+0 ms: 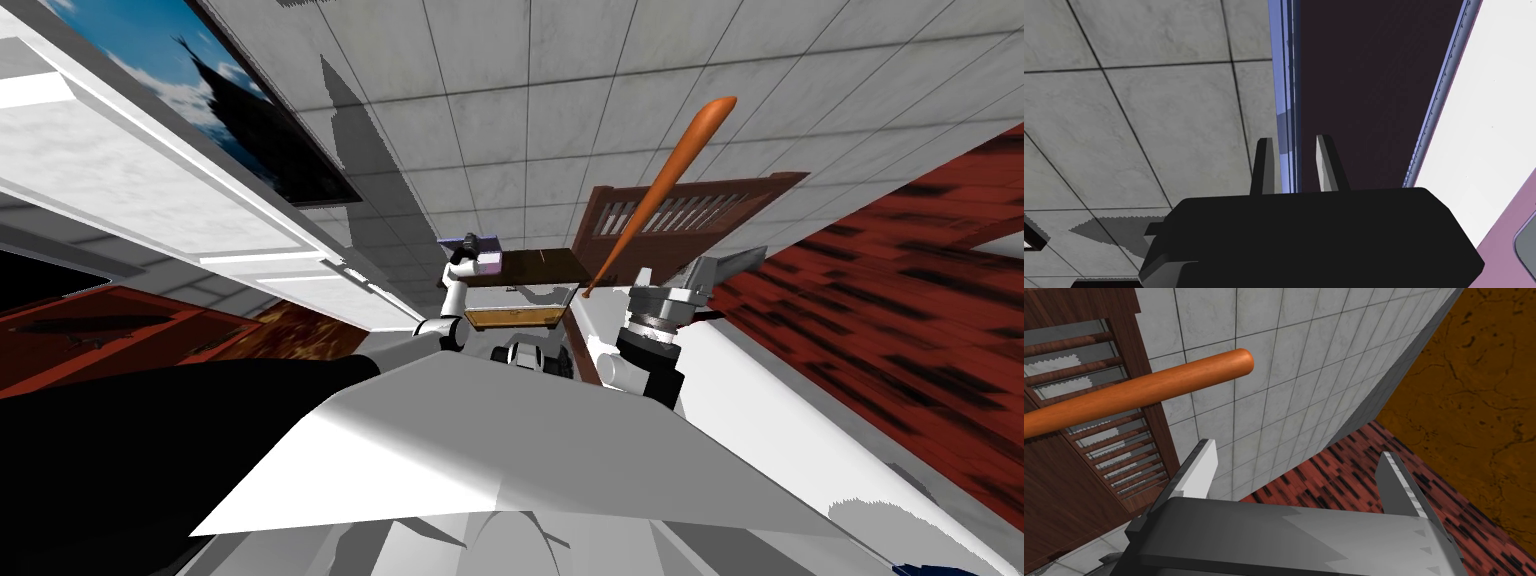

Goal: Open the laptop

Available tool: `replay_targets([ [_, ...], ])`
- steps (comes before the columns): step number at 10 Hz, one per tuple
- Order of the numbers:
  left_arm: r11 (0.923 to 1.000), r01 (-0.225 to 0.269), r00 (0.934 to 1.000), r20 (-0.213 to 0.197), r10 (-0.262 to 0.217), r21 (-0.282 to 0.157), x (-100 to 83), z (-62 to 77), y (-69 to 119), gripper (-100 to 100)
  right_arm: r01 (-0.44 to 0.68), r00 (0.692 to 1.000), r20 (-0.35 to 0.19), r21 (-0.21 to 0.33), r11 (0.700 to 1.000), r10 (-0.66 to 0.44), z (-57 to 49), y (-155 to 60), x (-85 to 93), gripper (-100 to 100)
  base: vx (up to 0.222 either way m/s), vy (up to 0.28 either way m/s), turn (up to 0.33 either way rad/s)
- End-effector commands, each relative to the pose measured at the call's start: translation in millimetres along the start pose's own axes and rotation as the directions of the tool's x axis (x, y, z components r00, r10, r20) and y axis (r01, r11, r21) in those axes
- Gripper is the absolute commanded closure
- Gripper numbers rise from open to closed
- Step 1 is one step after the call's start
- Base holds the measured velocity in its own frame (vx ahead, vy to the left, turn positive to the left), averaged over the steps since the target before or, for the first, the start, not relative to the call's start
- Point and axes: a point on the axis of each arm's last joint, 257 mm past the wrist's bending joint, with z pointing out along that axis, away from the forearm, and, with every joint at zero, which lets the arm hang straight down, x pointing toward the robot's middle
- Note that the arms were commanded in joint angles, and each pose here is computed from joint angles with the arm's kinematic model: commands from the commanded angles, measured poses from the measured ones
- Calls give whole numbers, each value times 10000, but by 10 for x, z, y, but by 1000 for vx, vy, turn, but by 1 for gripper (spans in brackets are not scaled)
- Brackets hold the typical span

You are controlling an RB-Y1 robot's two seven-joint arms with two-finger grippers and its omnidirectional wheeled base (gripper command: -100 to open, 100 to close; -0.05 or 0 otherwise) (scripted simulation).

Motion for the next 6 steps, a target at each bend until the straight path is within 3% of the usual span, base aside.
replay_targets([
  [1, 9996, -10, 10000, 77, 8, 273, -31, -31, 90, 100, -1, 10000, 0, -1, 10000, 1, 0, 0, 0, 0, -31, 6, -29],
  [3, 9981, -13, 10000, 95, 7, 611, -36, -35, 3, 100, 0, 10000, 0, 0, 10000, 0, 0, 0, 0, 0, -10, 0, -3],
  [4, 9988, -23, 9999, 158, 16, 480, -58, -75, 200, 100, 0, 10000, 0, 0, 10000, 0, 0, 0, 0, 0, -12, 9, -52],
  [6, 9951, -32, 9998, 187, 14, 991, -65, -85, 69, 100, -1, 10000, 0, 0, 10000, 1, 0, 0, 0, 0, -23, 5, -19],
])
